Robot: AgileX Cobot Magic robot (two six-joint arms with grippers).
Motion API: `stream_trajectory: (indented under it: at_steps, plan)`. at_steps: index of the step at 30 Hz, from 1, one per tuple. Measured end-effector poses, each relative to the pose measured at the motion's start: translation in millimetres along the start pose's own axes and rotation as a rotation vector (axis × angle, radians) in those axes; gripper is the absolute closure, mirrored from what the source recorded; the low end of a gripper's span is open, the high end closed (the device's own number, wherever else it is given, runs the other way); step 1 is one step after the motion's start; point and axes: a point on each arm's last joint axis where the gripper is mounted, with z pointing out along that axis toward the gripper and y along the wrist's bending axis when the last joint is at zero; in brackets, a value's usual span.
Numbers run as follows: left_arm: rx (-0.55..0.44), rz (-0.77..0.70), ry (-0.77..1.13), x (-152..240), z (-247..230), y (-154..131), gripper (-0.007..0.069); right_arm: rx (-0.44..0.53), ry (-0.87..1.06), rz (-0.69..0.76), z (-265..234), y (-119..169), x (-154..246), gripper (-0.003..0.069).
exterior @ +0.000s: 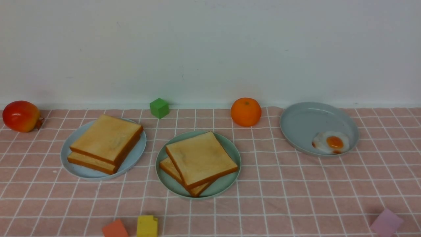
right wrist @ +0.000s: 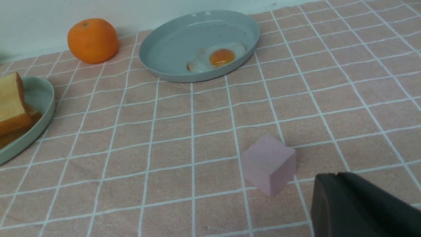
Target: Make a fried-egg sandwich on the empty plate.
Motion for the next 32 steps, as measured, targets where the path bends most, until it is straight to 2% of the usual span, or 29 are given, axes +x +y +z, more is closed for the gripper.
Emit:
stream_trajectory:
  at_steps: [32]
  plan:
    - [0.0, 0.0, 0.0, 0.0, 0.0, 0.0, 0.0636, 0.0, 0.0, 0.001, 0.0, 0.0, 0.0, 0.0573]
